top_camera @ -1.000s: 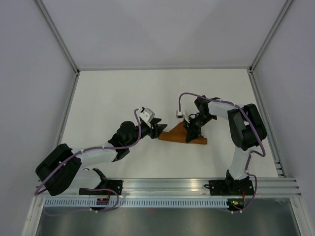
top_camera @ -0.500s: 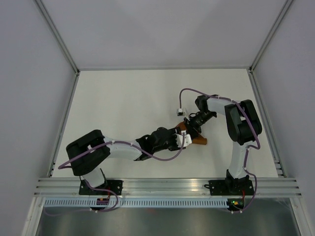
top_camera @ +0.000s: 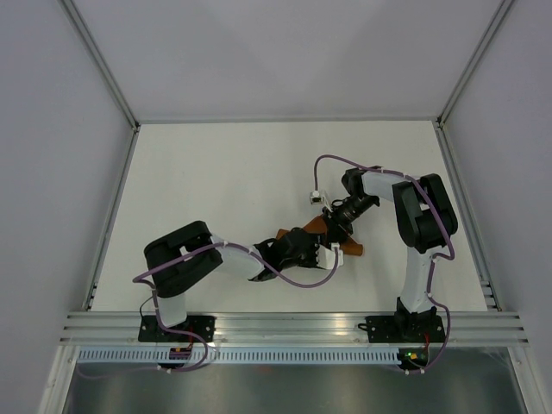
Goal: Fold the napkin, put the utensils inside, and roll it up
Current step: Roll the napkin with the utensil
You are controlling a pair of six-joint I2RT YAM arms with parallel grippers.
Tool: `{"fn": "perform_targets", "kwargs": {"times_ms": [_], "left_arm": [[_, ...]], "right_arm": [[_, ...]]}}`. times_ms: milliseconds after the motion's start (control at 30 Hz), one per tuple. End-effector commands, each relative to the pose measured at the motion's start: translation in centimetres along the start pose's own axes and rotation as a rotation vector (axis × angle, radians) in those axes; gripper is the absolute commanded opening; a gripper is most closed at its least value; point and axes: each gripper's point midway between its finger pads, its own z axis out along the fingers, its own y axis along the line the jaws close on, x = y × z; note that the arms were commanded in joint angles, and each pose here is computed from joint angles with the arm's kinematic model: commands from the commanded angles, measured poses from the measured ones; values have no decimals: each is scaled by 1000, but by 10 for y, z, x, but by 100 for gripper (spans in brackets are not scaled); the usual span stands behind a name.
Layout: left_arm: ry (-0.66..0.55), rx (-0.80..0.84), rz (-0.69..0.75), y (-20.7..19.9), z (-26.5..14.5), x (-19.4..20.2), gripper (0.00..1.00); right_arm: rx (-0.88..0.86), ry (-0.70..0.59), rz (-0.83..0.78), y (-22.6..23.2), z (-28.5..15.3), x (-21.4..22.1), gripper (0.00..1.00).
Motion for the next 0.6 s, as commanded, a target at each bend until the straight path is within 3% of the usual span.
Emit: {"fn": "perform_targets", "kwargs": {"times_ms": [0, 267, 567], "left_arm": [[73, 73, 66, -17, 5, 19, 57], [144, 178, 25, -38, 5, 33, 29], [155, 297, -71, -58, 1, 27, 17]], "right_arm": [[64, 143, -38, -32, 11, 39, 18], [58, 141, -37, -32, 10, 37, 18], [95, 94, -64, -24, -9, 19, 45]]}}
